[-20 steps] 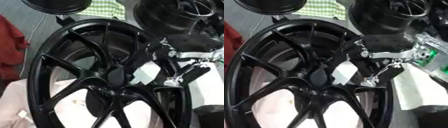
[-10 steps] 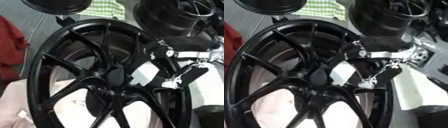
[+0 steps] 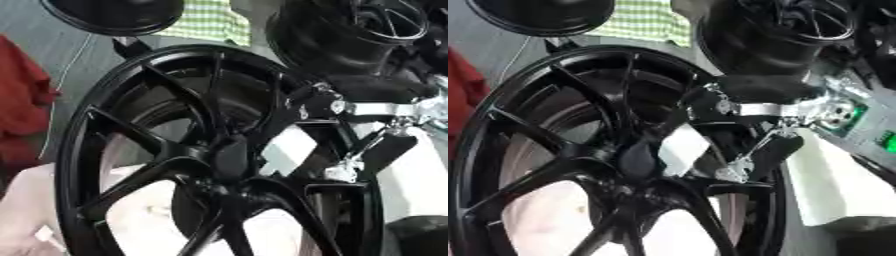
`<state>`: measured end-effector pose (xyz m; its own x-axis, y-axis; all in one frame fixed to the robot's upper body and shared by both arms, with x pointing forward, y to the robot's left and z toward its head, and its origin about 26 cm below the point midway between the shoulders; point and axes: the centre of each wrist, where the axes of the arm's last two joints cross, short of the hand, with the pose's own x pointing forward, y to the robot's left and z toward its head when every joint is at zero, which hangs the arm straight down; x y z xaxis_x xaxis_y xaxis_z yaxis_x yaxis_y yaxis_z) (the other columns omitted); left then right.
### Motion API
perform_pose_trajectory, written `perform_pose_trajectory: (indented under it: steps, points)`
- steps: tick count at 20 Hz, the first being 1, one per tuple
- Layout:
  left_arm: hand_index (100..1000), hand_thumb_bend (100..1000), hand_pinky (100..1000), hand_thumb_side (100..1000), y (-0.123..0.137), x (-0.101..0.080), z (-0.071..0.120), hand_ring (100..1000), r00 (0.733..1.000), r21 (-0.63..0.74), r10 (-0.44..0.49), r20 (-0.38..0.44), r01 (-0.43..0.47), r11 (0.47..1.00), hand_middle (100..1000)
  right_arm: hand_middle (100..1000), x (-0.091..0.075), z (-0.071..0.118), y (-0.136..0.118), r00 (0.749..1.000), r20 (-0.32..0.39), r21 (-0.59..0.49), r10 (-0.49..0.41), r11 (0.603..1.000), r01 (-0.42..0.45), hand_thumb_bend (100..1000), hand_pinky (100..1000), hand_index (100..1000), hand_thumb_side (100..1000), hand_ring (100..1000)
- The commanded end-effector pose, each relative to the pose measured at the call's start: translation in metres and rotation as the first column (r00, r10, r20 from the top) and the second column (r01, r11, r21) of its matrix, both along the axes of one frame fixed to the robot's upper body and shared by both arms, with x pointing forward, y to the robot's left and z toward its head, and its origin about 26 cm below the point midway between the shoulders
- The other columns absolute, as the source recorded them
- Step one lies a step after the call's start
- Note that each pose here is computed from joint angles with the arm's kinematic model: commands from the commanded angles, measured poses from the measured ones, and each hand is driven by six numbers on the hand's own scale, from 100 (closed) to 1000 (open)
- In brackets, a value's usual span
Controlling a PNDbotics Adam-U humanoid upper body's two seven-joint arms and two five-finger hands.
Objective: Pull the pin out of the wheel hub.
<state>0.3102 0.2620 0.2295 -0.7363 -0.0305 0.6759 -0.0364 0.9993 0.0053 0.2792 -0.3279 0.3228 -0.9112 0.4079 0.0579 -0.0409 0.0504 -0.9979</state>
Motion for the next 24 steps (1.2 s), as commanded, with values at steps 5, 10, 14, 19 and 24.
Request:
perform_pose_trajectory:
  steps: [5,10,14,19,24]
  points:
    - [821,147,716,812,0.001,-0.004,0.005,732,1.000,-0.007,0.002,0.022,-0.001,1.000,628,150,-0.007,0.025,-0.004,0.999,0.042,0.036,0.018,0.999,-0.020,100,808,381,142,618]
    - [821,148,716,813,0.002,-0.004,0.005,732,1.000,-0.006,0.003,0.020,-0.003,1.000,628,147,-0.011,0.039,-0.006,0.997,0.071,0.106,0.036,0.993,-0.043,100,806,382,134,615]
    - [821,148,716,813,0.003,-0.004,0.004,731,1.000,-0.006,0.008,0.020,-0.008,1.000,626,148,-0.018,0.057,-0.009,0.992,0.115,0.195,0.049,0.978,-0.071,100,806,384,117,614]
    - [821,147,716,810,0.005,-0.005,0.004,730,1.000,-0.004,0.022,0.019,-0.022,1.000,625,152,-0.028,0.077,-0.017,0.987,0.159,0.303,0.022,0.950,-0.070,100,805,386,100,613]
    - [821,146,717,807,0.009,-0.005,0.004,730,0.999,0.000,0.040,0.022,-0.040,0.999,625,155,-0.035,0.085,-0.027,0.980,0.188,0.417,-0.060,0.909,-0.025,100,801,384,100,612]
